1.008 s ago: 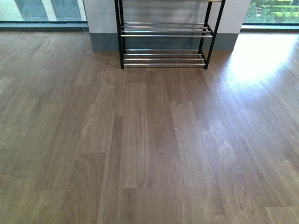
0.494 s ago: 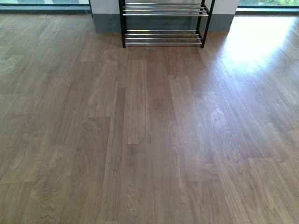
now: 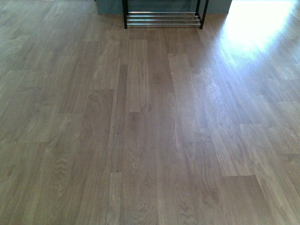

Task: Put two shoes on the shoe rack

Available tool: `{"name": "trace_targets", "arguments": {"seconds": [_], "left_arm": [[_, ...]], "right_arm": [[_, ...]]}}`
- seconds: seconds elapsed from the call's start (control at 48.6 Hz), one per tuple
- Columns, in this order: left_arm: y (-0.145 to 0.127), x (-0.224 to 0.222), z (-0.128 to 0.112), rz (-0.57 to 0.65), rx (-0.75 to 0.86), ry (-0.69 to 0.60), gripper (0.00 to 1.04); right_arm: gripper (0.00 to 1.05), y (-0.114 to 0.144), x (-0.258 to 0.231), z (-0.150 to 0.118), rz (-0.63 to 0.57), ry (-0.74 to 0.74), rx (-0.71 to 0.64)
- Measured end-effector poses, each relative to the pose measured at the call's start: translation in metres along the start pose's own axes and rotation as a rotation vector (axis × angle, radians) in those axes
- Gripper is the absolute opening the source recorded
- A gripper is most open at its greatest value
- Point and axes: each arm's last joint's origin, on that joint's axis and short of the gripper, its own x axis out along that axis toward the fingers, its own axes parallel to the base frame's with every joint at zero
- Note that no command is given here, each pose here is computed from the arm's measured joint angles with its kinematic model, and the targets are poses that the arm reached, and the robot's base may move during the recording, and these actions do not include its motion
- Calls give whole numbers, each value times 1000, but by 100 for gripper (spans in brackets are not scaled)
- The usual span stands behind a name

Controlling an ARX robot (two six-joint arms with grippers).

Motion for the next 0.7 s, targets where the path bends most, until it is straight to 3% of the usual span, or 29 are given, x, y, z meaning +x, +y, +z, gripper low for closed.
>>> {"name": "trace_targets", "arguments": {"seconds": [0.699], "left_arm": [[0,0,0,0,0,0,95]], "right_arm": [[95,0,0,0,0,0,0]]}}
